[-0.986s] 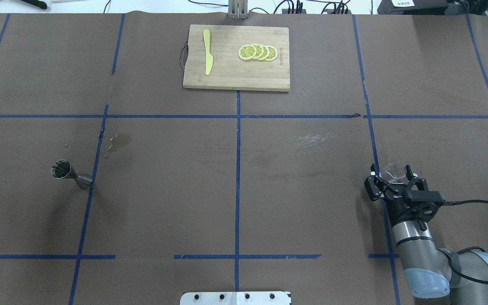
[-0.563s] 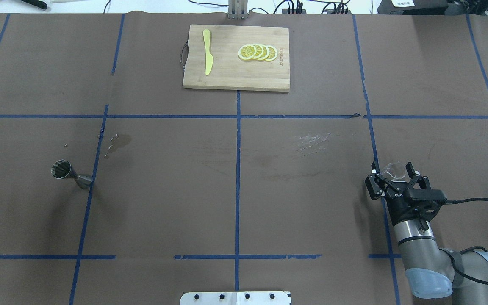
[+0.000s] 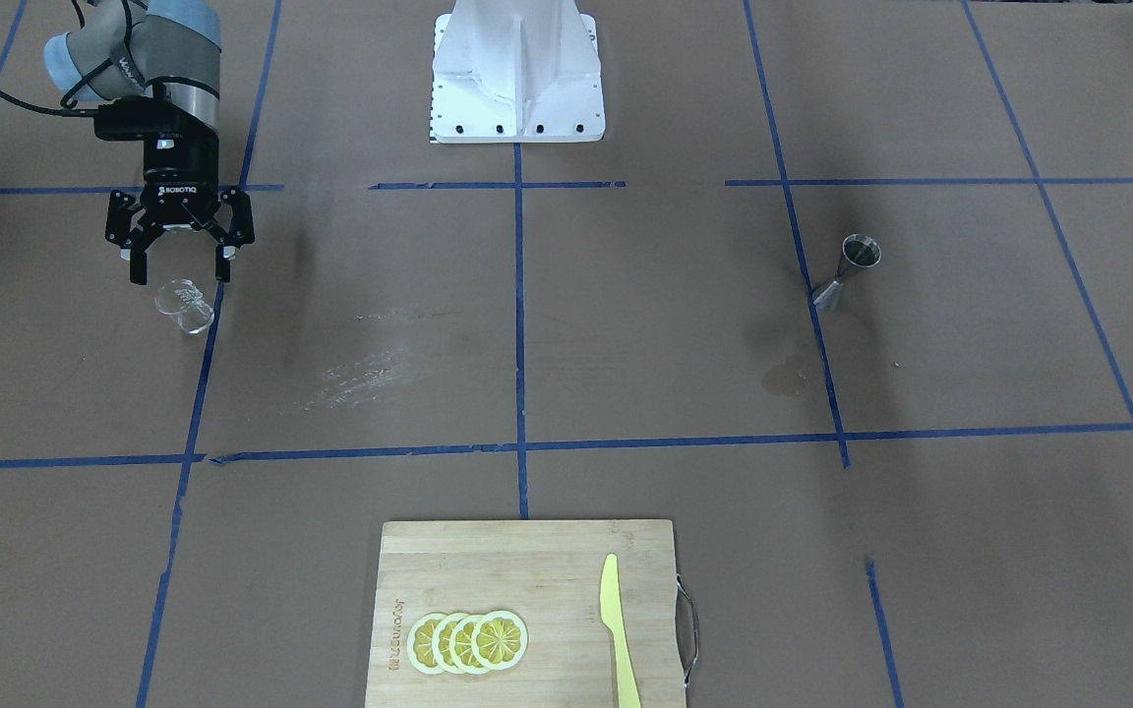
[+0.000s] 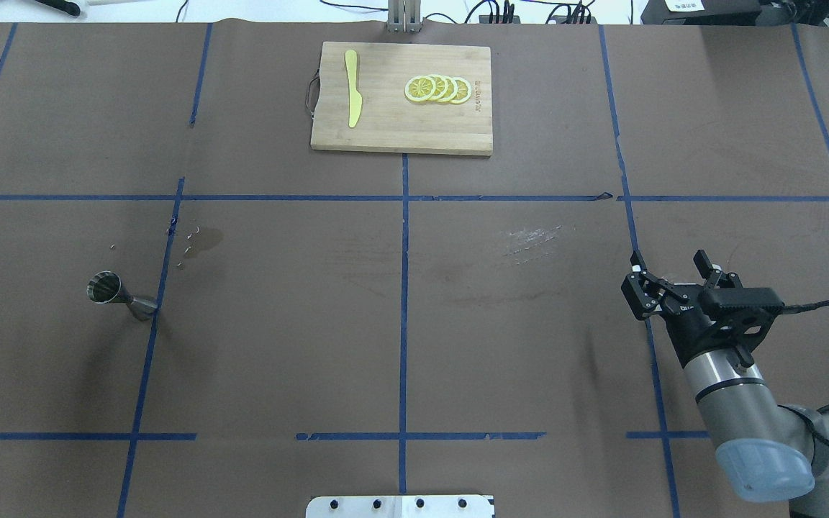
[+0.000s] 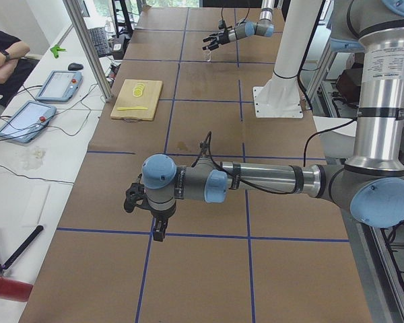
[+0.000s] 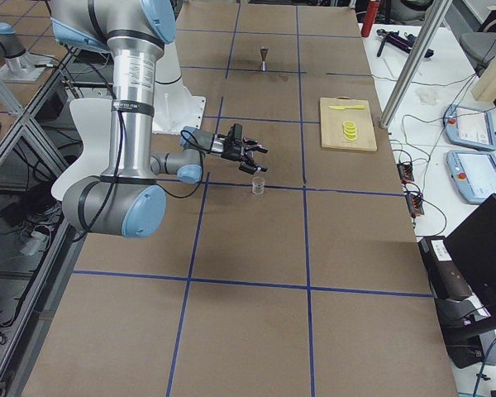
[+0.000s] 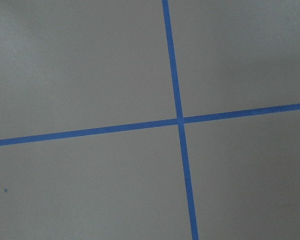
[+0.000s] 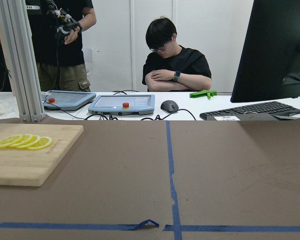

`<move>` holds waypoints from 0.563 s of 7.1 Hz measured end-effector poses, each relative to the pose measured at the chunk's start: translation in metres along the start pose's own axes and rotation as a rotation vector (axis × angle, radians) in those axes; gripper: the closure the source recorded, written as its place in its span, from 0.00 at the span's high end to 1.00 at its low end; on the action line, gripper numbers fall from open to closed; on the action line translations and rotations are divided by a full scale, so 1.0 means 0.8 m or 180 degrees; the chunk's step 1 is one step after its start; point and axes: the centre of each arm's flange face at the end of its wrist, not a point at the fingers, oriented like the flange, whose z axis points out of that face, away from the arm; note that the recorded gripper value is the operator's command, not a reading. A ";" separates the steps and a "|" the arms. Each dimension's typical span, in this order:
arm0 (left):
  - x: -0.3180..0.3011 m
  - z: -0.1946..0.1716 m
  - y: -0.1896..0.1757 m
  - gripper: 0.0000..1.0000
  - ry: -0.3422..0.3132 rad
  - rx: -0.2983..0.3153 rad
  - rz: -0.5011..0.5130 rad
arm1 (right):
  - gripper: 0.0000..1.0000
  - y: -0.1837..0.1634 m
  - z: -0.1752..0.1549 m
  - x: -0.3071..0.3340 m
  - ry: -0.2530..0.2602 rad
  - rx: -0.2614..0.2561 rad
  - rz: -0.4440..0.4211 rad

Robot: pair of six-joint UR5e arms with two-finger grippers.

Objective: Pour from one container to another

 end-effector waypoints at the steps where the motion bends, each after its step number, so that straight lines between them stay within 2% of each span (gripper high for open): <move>1: 0.000 0.000 0.000 1.00 0.0002 0.0002 0.0002 | 1.00 -0.028 0.022 0.013 0.0036 -0.0161 -0.0082; 3: 0.001 -0.001 -0.002 1.00 0.0005 0.0008 0.0007 | 1.00 -0.081 0.070 0.060 0.0101 -0.0572 -0.0264; 4: 0.001 -0.001 -0.002 1.00 0.0010 0.0008 0.0009 | 1.00 -0.111 0.093 0.093 0.0088 -0.0862 -0.0313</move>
